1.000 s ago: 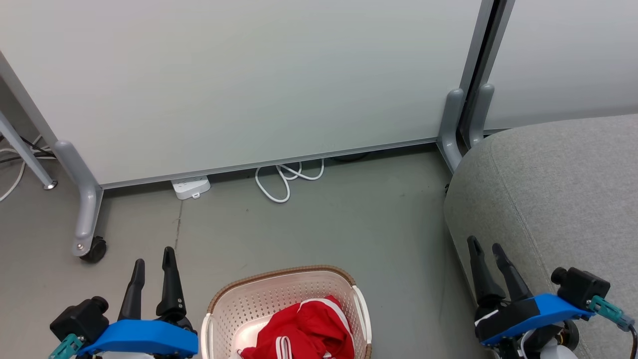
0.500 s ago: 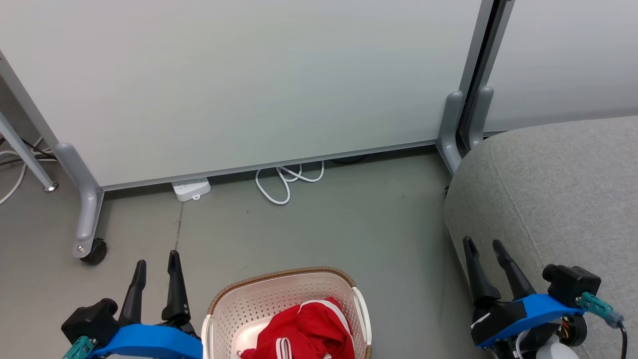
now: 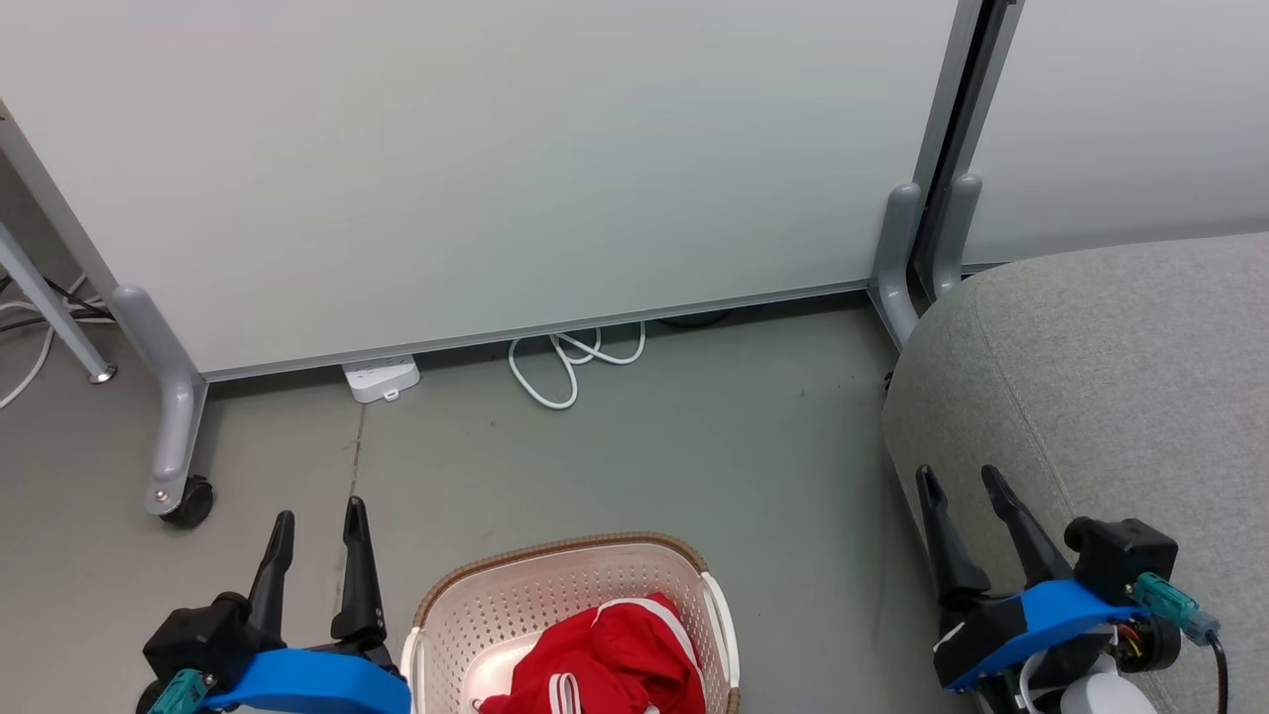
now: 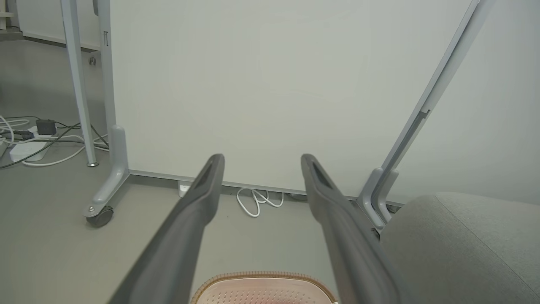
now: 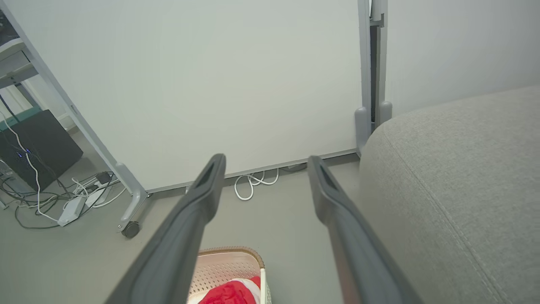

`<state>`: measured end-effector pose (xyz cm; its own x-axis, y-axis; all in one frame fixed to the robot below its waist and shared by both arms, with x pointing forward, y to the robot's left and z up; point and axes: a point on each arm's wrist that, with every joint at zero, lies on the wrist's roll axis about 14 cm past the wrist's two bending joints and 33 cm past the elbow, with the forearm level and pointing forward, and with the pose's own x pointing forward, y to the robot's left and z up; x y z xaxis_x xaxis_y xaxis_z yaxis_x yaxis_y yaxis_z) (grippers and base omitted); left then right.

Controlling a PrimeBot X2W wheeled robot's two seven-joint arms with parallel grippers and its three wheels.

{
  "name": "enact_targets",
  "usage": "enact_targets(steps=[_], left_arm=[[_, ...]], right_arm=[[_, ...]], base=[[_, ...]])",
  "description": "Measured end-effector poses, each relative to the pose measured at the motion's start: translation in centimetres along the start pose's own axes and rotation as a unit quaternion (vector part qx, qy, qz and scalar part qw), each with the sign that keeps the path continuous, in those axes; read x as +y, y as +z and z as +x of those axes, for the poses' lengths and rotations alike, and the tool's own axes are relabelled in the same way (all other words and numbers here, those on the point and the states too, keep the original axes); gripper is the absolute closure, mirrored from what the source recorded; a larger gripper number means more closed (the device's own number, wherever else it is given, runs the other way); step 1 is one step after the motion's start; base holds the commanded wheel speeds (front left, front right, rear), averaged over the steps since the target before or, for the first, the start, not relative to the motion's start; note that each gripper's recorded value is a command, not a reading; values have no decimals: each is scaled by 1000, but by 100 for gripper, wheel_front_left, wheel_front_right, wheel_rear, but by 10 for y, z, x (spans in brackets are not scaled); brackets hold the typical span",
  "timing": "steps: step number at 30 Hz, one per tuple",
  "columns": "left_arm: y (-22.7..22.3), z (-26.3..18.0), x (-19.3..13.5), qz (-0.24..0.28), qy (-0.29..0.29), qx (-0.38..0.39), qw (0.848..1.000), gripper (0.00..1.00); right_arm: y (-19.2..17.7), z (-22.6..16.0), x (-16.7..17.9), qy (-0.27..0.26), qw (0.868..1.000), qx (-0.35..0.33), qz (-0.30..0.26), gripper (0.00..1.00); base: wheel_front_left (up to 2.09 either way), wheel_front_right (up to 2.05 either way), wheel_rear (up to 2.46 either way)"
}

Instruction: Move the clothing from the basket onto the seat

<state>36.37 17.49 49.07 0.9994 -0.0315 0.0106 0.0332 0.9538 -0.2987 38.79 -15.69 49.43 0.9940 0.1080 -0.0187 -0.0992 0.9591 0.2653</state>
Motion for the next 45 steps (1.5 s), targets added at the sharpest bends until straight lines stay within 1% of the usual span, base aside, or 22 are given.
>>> enact_targets(steps=[6, 13, 29, 45], left_arm=[[0, -1, -1, 17, -4, -3, 1000, 0], [-2, -2, 1, 20, -3, -3, 1000, 0], [-3, -3, -7, 57, -21, -8, 998, 0], [-3, -5, -7, 58, -17, -8, 998, 0]], right_arm=[[1, 0, 1, 4, 1000, -1, -26, 0], [2, 0, 3, 9, 998, -3, -59, 0], [3, 0, 7, 22, 993, -6, -113, 0], [3, 1, 9, 25, 993, -6, -114, 0]], base=[[0, 0, 0], [0, 0, 0], [0, 0, 0], [0, 0, 0]])
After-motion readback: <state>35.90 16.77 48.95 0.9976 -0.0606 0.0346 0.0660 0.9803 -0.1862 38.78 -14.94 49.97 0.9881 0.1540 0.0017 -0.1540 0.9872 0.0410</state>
